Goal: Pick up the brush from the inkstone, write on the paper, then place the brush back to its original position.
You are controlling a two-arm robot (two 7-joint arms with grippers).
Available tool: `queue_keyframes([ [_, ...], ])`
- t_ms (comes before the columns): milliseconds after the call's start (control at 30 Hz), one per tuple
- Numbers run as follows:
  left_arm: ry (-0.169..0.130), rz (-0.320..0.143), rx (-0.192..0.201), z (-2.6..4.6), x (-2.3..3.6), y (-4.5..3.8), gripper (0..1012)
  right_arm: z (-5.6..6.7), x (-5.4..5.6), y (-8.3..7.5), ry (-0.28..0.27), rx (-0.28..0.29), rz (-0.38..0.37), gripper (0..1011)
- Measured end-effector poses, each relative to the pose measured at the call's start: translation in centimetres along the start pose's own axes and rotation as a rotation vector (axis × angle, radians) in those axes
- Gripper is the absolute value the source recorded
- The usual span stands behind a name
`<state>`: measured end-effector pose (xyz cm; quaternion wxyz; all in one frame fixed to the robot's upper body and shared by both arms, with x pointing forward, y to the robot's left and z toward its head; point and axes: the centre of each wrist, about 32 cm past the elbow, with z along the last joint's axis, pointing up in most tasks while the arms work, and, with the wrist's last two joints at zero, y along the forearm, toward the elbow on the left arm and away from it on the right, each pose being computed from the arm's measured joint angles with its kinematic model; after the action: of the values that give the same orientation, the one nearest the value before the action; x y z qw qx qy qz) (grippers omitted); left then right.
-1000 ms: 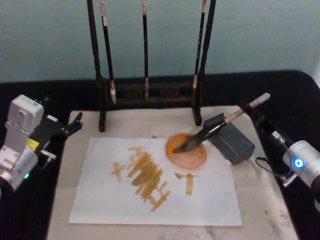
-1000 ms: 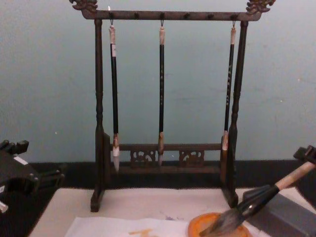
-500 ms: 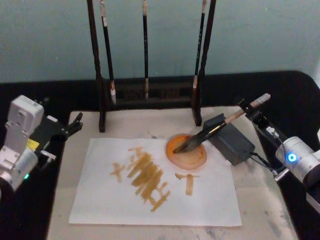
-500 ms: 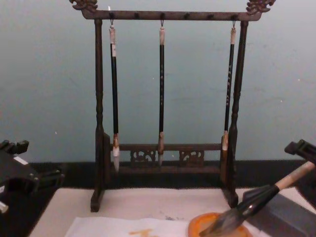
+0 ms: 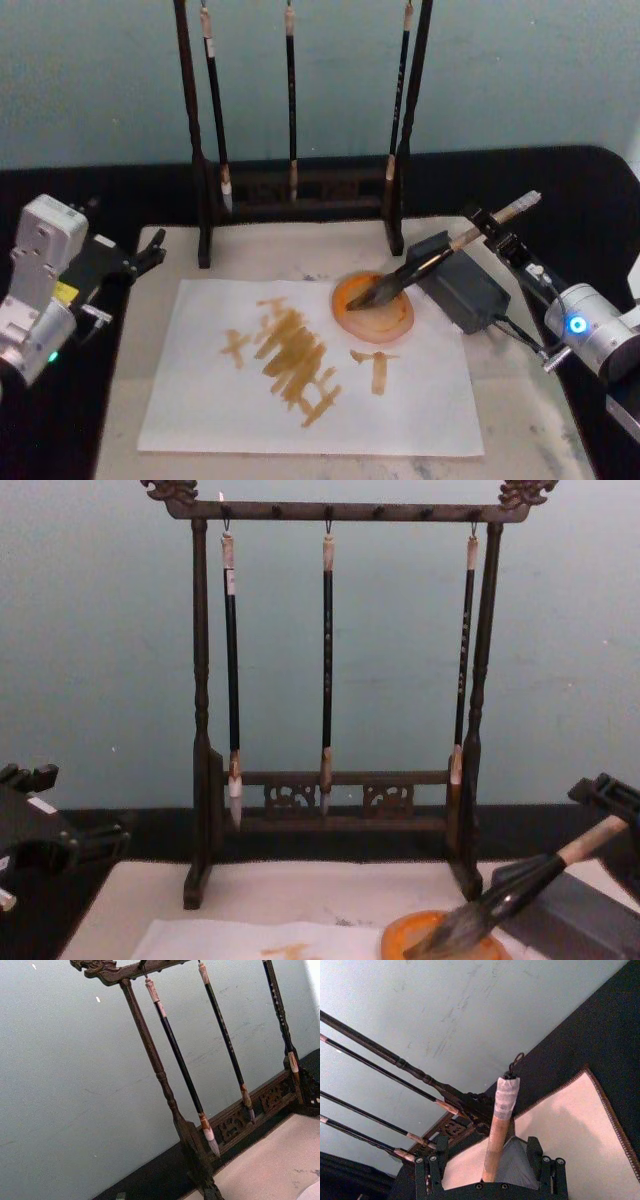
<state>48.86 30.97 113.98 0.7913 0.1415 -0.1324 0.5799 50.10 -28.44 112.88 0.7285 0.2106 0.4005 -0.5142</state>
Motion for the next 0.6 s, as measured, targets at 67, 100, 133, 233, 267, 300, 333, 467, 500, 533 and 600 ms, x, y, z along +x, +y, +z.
queue_keyframes([
  [67,0.000,0.000,0.000,0.00,0.00,0.00,1010,-0.12,-0.02,-0.02,0.001,0.000,-0.002,1000],
  [100,0.000,0.000,0.000,0.00,0.00,0.00,1009,-0.15,-0.03,-0.03,0.001,0.000,-0.002,1000],
  [133,0.000,0.000,0.000,0.00,0.00,0.00,1010,-0.18,-0.04,-0.03,0.001,0.000,-0.002,1000],
  [233,0.000,0.000,0.000,0.00,0.00,0.00,1010,-0.26,-0.05,-0.01,0.000,0.000,0.000,1000],
  [267,0.000,0.000,0.000,0.00,0.00,0.00,1010,-0.26,0.00,0.02,-0.002,0.000,0.000,1000],
  [300,0.000,0.000,0.000,0.00,0.00,0.00,1010,-0.26,0.02,0.05,-0.003,0.001,0.002,1000],
  [333,0.000,0.000,0.000,0.00,0.00,0.00,1009,-0.25,0.07,0.10,-0.004,0.001,0.005,1000],
  [467,0.000,0.000,0.000,0.00,0.00,0.00,1010,-0.21,0.24,0.28,-0.007,0.001,0.010,1000],
  [500,0.000,0.000,0.000,0.00,0.00,0.00,1010,-0.20,0.28,0.32,-0.008,0.001,0.010,1000],
  [533,0.000,0.000,0.000,0.00,0.00,0.00,1010,-0.19,0.31,0.37,-0.009,0.000,0.010,1000],
  [600,0.000,0.000,0.000,0.00,0.00,0.00,1010,-0.16,0.42,0.52,-0.010,-0.001,0.011,1000],
])
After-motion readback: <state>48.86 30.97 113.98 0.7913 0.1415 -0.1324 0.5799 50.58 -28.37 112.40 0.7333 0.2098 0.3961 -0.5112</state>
